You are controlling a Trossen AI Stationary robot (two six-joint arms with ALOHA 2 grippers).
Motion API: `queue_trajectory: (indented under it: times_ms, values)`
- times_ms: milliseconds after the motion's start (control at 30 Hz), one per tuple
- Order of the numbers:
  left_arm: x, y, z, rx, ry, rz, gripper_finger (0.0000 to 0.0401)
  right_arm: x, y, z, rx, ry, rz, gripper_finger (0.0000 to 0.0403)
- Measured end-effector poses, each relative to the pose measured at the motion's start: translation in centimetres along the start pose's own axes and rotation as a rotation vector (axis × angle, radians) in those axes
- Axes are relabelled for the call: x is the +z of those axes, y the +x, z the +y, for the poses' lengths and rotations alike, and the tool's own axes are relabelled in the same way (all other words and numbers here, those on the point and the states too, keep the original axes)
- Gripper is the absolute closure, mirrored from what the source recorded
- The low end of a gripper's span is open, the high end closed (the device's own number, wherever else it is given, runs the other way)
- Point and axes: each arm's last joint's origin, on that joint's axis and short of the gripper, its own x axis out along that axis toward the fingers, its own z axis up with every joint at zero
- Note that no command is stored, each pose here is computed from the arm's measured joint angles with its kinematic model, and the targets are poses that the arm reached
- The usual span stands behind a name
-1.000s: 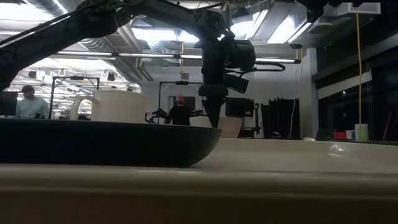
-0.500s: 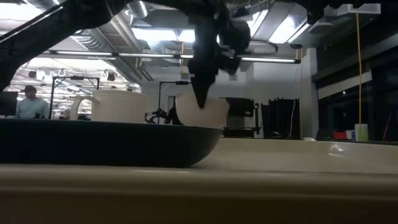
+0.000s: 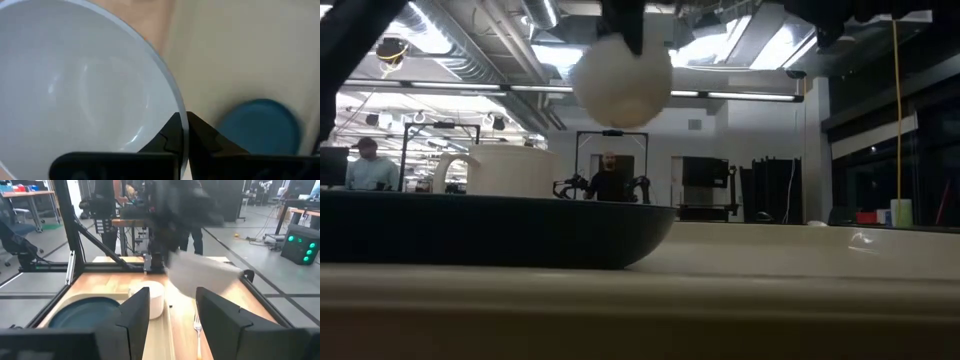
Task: Set up tray
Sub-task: Put the white bowl on top of the black plate on the serving tray
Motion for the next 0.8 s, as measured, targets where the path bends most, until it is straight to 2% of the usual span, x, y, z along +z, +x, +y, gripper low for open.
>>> queue_trajectory:
  times_ms: [133,433,633,800]
  values:
    - [-1.3,-1.0,-3.1,-0.044,-0.062,-0.009,0.0399,-0.1,0.0,0.0,0.000,0.000,0.006,0.0234]
    - [-4.4,0.6,-11.4,-0.067,-0.086,0.057,0.0399,-0.1,0.0,0.0,0.000,0.000,0.006,0.0234]
    - [-6.8,2.3,-16.3,-0.039,-0.039,0.068,0.0399,0.0,0.0,0.0,0.000,0.001,0.003,0.0234]
    - [-8.8,4.8,-19.8,-0.014,0.053,0.110,0.0399,0.0,0.0,0.0,0.000,0.002,-0.004,0.0234]
